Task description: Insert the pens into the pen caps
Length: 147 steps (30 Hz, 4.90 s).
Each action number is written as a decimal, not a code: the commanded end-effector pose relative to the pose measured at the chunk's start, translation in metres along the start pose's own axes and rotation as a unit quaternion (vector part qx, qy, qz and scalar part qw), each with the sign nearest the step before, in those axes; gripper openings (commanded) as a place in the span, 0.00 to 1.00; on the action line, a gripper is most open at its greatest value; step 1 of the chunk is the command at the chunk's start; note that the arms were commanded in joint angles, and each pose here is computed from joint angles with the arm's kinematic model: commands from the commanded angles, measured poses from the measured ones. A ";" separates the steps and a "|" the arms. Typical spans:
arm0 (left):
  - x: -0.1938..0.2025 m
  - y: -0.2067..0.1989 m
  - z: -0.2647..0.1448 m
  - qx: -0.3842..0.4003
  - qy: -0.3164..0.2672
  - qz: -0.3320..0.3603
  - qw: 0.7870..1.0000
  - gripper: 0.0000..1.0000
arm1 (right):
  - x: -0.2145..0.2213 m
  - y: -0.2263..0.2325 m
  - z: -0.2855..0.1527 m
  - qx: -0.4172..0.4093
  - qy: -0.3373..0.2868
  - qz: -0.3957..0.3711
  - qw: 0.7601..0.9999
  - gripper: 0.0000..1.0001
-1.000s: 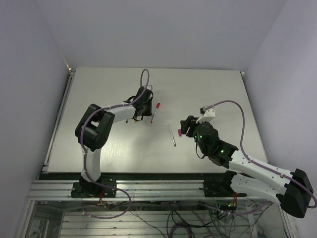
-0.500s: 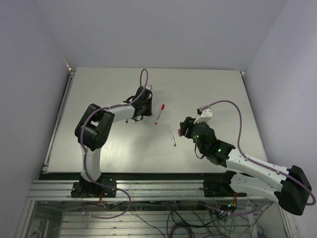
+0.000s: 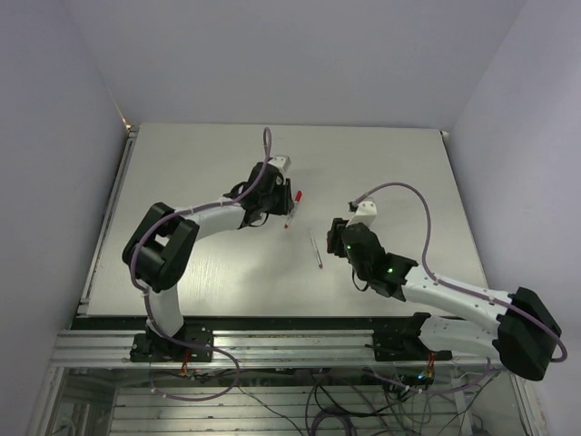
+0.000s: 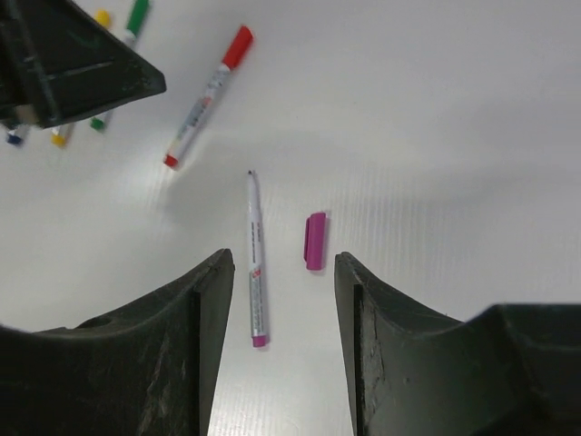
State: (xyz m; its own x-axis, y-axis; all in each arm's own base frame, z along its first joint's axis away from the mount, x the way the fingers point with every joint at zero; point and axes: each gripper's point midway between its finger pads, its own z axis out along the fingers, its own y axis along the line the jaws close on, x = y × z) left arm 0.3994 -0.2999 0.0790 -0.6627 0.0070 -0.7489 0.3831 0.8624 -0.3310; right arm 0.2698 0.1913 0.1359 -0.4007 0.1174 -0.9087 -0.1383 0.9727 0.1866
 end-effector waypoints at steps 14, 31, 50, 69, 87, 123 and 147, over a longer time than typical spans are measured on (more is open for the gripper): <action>0.047 -0.018 -0.088 -0.003 -0.057 -0.002 0.998 0.39 | 0.037 0.019 0.069 -0.045 0.151 -0.040 0.987 0.39; 0.069 -0.012 -0.111 0.007 -0.050 -0.018 0.999 0.39 | 0.083 0.030 0.093 -0.057 0.234 -0.090 0.966 0.26; 0.077 -0.010 -0.110 0.008 -0.043 -0.022 0.999 0.39 | 0.113 0.024 0.092 -0.029 0.279 -0.101 0.955 0.00; 0.032 -0.105 -0.155 0.271 -0.151 -0.043 0.950 0.43 | -0.029 0.083 0.031 -0.211 0.013 0.071 0.975 0.00; 0.028 -0.137 -0.134 0.325 -0.148 -0.074 0.931 0.45 | -0.046 0.097 0.008 -0.262 -0.018 0.100 0.960 0.00; 0.059 -0.083 -0.120 0.179 -0.100 -0.044 0.978 0.07 | -0.049 0.037 0.001 -0.120 -0.037 0.070 0.990 0.41; 0.104 -0.062 -0.121 0.125 -0.024 0.004 0.992 0.07 | 0.065 -0.019 0.067 0.047 0.181 -0.032 0.982 0.34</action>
State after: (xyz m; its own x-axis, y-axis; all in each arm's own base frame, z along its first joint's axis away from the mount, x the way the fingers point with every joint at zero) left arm 0.2303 -0.2900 0.0910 -0.6375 -0.0252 -0.7700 0.5281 0.7134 -0.4606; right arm 0.2991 0.1926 0.0474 -0.6988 0.0086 -0.7153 -0.0958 0.9898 0.1056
